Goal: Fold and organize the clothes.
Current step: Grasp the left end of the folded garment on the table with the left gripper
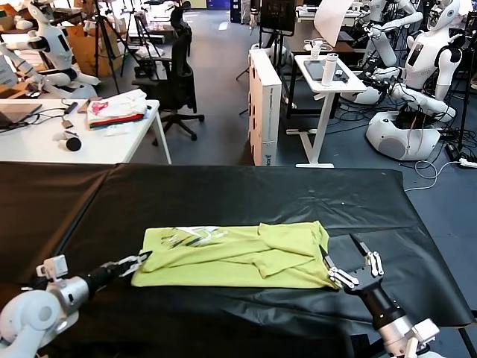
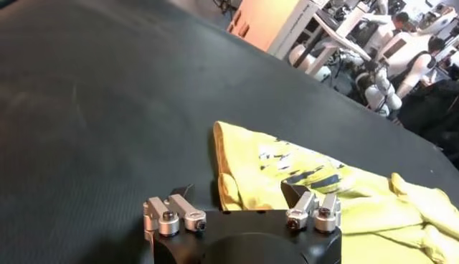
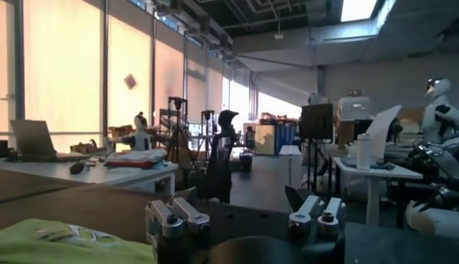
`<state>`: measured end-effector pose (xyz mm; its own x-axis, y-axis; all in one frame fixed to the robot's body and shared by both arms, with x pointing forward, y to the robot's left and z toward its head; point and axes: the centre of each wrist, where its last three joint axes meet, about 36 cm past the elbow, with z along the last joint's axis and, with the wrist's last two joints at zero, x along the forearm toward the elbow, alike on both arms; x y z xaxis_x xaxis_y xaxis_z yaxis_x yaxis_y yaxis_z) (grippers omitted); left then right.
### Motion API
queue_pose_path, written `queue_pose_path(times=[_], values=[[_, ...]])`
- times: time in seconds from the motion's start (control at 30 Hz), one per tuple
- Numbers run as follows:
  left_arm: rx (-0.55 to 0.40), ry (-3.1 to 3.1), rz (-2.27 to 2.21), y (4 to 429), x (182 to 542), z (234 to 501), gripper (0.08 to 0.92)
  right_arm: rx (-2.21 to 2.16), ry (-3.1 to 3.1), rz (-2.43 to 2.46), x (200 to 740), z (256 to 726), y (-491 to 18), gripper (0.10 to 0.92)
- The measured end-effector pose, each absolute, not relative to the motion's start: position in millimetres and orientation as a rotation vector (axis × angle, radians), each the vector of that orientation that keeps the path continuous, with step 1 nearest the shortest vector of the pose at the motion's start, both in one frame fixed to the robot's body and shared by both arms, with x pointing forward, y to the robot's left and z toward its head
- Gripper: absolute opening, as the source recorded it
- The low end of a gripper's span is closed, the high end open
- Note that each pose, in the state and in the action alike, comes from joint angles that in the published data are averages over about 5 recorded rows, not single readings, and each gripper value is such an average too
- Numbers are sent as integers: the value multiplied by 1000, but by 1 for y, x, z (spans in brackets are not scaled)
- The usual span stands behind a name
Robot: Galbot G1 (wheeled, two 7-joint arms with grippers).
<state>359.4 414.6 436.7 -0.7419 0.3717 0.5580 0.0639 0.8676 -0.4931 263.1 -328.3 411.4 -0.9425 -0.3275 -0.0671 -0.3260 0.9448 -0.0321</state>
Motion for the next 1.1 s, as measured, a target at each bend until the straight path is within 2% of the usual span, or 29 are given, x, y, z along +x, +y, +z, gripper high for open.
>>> queue_pose_path(times=[0.93,1.03,1.1], values=[[-374,-2335,659,393,358,422,907,-495,3015,5,262,413,-319,907],[-367,-2334,657,393,359,422,877,-496,3011,9,263,414,-317,907],[-359,-2333,653,394,358,421,800,-497,3009,12,263,414,-316,907]])
